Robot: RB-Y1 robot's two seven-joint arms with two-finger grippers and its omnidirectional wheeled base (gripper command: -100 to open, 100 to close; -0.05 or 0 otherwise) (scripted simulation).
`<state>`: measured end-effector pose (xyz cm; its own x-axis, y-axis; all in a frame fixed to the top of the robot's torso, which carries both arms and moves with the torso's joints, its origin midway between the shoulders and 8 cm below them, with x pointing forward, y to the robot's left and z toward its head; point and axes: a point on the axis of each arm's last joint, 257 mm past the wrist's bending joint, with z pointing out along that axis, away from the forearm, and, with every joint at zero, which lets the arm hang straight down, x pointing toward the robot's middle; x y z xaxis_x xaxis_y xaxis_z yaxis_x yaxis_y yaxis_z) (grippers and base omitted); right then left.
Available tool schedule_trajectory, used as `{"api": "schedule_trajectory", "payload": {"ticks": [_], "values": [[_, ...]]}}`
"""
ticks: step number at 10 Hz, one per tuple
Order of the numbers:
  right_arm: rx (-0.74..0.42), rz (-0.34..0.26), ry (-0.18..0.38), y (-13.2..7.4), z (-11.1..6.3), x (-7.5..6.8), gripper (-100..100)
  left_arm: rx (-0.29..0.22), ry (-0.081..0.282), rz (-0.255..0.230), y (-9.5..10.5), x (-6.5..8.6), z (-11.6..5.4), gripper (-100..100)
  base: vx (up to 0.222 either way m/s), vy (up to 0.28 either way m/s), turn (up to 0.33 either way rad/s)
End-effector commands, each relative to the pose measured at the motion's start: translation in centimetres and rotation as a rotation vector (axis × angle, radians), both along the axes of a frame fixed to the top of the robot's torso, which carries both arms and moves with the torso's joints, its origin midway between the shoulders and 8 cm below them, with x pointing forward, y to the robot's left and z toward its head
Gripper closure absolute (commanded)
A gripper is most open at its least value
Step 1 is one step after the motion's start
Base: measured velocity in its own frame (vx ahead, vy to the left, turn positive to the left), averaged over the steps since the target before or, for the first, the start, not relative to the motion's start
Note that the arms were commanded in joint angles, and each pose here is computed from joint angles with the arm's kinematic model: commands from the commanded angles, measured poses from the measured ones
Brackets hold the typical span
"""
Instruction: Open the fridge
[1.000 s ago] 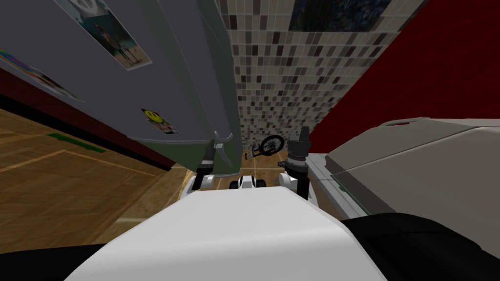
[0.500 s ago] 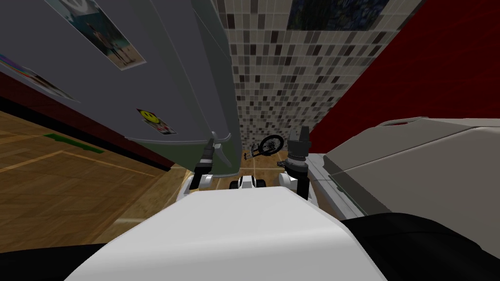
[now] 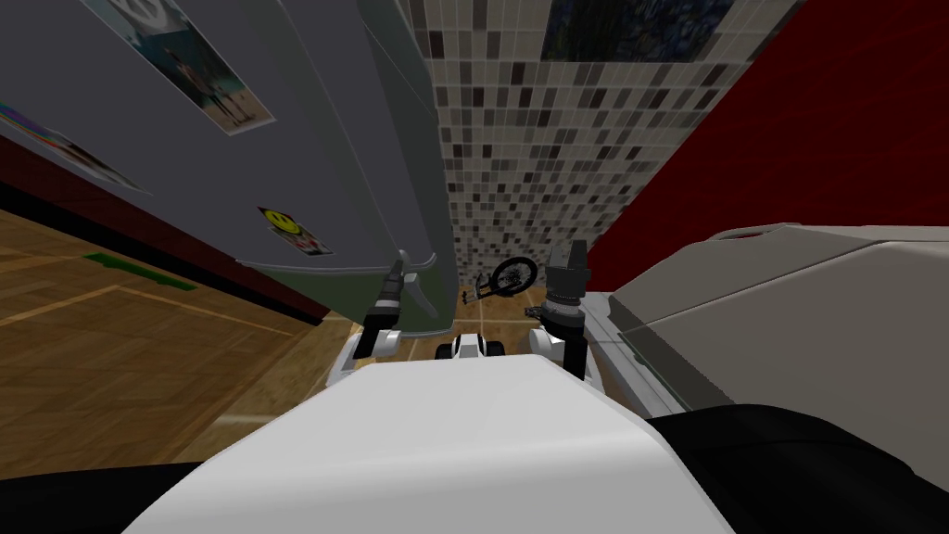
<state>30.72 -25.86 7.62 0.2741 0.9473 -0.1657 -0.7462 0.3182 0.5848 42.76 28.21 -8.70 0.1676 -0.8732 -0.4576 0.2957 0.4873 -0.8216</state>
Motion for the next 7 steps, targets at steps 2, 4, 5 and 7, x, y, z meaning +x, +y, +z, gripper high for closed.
{"api": "schedule_trajectory", "payload": {"ticks": [2, 4, 5, 7], "values": [[0.0, 0.0, 0.0, 0.0, 0.0, 0.0, 0, 0.005, 0.039, 0.032, 0.7, 0.2, 0.3, -100, 0.0, -0.023, -0.002], [0.0, 0.0, 0.0, 0.0, 0.0, 0.0, 0, 0.007, 0.059, 0.047, 1.1, 0.2, 0.4, -100, 0.0, -0.035, 0.002], [0.0, 0.0, 0.0, 0.0, 0.0, 0.0, 0, 0.009, 0.072, 0.06, 1.4, 0.1, 0.6, -100, 0.001, -0.024, 0.001], [0.0, 0.0, 0.0, 0.0, 0.0, 0.0, 0, 0.01, 0.096, 0.077, 1.8, 0.1, 0.5, -100, 0.003, -0.023, 0.001]]}}
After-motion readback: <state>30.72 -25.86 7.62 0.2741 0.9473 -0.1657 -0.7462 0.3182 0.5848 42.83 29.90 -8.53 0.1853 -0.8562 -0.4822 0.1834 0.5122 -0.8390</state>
